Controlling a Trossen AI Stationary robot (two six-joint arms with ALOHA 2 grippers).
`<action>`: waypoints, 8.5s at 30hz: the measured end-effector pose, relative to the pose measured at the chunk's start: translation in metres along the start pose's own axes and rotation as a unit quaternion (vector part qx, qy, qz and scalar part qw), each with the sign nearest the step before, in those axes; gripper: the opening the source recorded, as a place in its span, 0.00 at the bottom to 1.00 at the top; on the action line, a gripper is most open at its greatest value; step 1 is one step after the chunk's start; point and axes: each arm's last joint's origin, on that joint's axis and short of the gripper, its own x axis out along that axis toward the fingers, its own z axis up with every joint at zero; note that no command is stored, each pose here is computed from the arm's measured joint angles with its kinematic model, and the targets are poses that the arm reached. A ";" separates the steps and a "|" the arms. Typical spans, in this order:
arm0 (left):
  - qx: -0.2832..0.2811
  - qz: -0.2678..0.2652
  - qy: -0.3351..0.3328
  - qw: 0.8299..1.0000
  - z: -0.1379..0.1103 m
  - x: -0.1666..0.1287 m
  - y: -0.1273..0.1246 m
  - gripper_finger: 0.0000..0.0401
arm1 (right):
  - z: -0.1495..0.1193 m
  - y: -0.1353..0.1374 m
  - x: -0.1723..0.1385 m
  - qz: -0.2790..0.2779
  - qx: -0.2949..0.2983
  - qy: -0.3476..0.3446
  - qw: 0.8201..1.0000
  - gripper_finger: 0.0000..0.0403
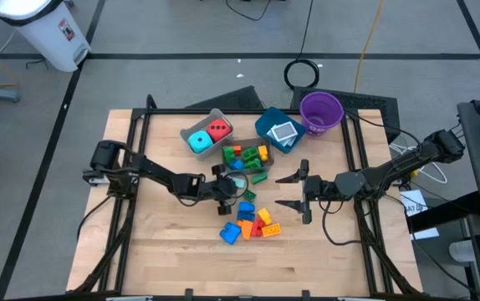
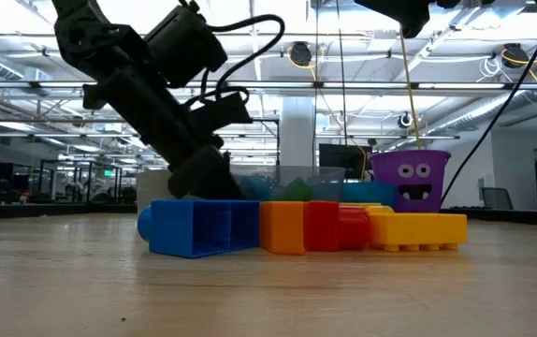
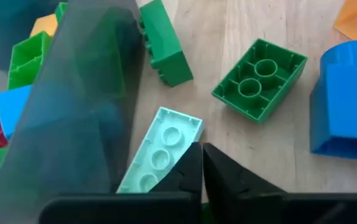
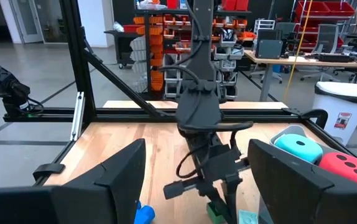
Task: Pick & Place Toys
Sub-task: Put the light blue block into the black bin, then put the green block into the black bin
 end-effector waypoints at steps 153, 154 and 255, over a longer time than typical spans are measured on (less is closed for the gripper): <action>-0.301 -0.007 0.209 0.931 -0.007 -0.099 0.029 0.70 | -0.001 0.000 0.000 -0.001 0.008 0.003 1.000 0.63; -0.305 -0.001 0.207 0.930 -0.008 -0.096 0.028 0.70 | -0.001 0.000 0.000 -0.001 0.008 0.003 1.000 0.63; -0.138 -0.063 -0.170 0.974 0.087 -0.144 0.068 0.72 | -0.078 -0.010 0.085 -0.074 -0.108 0.254 0.958 0.33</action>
